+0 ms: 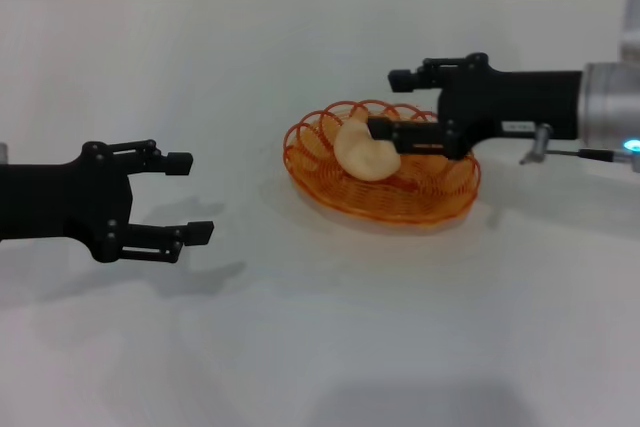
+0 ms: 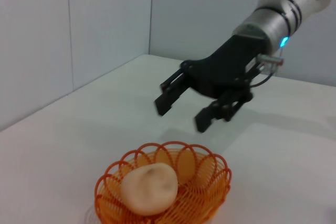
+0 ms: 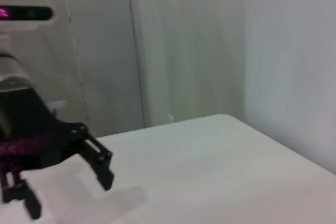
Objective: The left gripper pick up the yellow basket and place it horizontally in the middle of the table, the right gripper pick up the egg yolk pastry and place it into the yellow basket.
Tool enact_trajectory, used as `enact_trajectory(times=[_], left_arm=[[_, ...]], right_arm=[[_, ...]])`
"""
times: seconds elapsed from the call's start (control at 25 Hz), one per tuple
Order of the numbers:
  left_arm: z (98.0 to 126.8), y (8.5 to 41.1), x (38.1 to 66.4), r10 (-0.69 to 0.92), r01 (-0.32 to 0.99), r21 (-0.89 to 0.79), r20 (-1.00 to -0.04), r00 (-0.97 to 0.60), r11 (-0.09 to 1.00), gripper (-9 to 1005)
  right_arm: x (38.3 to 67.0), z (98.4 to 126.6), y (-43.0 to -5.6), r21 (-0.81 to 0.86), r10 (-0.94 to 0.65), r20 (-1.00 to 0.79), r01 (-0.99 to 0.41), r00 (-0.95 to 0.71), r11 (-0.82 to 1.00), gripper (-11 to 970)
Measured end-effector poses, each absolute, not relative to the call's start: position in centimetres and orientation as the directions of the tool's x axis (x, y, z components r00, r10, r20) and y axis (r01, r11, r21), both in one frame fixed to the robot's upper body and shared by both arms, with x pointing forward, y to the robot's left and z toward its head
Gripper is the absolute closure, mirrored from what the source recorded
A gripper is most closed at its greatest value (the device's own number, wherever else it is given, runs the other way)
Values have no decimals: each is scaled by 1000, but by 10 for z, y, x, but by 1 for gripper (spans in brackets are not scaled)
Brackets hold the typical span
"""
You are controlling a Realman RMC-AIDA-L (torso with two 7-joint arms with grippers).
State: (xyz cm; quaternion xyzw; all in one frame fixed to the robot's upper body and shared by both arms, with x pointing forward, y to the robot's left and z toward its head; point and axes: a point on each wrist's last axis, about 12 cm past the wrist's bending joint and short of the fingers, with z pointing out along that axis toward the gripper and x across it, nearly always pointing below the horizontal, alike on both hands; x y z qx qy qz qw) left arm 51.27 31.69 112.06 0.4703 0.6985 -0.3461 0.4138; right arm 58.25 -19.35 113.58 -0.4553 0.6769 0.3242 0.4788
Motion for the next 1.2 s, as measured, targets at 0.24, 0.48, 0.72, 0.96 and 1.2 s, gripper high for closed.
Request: enact_trajectory(times=[0.24, 0.48, 0.72, 0.96, 1.2], left_arm=[[1121, 318, 513, 373, 943, -92, -903, -215, 321, 143], [1123, 319, 516, 368, 940, -90, -905, -215, 329, 143], [1122, 321, 516, 366, 935, -91, -904, -222, 342, 143], [1121, 322, 517, 367, 931, -88, -903, -224, 354, 143], [1121, 322, 516, 370, 931, -86, -902, -224, 354, 143]], right_arm=[[560, 1136, -248, 13, -282, -953, -943, -113, 332, 265], [535, 1118, -289, 42, -310, -938, -942, -152, 332, 95], [529, 1102, -296, 63, -342, -919, -930, -195, 361, 73], [528, 1097, -296, 62, -353, -914, -927, -202, 371, 73], [528, 1096, -295, 52, -356, -915, -929, -192, 366, 73]])
